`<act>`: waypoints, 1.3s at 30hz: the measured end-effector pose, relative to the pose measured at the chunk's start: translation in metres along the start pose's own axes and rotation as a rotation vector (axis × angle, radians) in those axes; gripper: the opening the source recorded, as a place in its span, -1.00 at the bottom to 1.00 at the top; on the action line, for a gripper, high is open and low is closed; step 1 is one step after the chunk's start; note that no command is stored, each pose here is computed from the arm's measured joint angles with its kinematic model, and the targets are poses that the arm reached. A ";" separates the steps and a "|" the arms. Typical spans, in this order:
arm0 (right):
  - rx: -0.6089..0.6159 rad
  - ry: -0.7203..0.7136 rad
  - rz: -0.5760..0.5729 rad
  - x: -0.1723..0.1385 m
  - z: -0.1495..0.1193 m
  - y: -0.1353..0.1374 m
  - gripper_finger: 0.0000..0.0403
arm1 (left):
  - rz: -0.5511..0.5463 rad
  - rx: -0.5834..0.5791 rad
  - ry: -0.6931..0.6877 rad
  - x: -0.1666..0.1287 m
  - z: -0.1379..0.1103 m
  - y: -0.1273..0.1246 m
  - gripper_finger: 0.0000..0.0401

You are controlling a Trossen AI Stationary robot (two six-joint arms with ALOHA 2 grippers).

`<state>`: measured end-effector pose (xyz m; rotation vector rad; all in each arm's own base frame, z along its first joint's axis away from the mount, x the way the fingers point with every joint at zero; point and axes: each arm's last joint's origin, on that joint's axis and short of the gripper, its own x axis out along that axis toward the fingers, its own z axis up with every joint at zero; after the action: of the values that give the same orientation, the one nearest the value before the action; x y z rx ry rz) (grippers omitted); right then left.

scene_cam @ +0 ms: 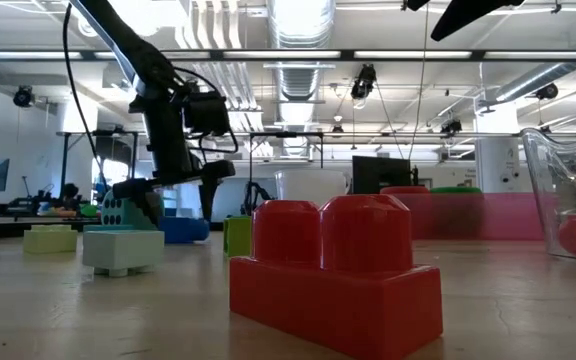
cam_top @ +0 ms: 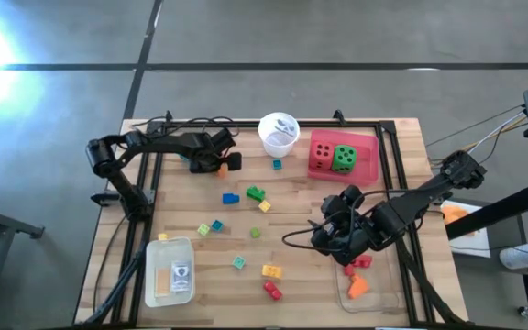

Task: Pick & Place Toys
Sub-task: Put the orange game piece into the transparent bin

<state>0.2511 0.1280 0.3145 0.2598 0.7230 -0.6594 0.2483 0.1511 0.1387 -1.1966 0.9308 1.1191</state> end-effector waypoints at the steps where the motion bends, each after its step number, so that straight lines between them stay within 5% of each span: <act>1: 0.000 0.000 0.000 0.000 0.000 0.000 0.81 | -0.002 0.000 -0.003 0.000 0.000 0.000 0.77; 6: -0.001 -0.001 0.002 0.000 0.000 0.000 0.81 | 0.013 -0.010 -0.010 0.002 -0.001 0.003 0.62; 22: -0.002 -0.001 0.001 0.000 0.000 0.000 0.81 | 0.015 -0.065 -0.003 0.002 -0.002 0.003 -0.33; 32: 0.003 -0.038 -0.022 0.001 0.000 -0.001 0.81 | -0.037 0.099 0.086 0.000 -0.010 -0.002 -0.33; 39: -0.032 -0.071 -0.077 0.009 0.009 -0.006 0.81 | -0.253 0.244 0.142 -0.030 -0.018 -0.011 -0.33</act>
<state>0.2571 0.1147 0.3150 0.1789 0.6772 -0.7260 0.2532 0.1290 0.1677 -1.1648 0.9633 0.7052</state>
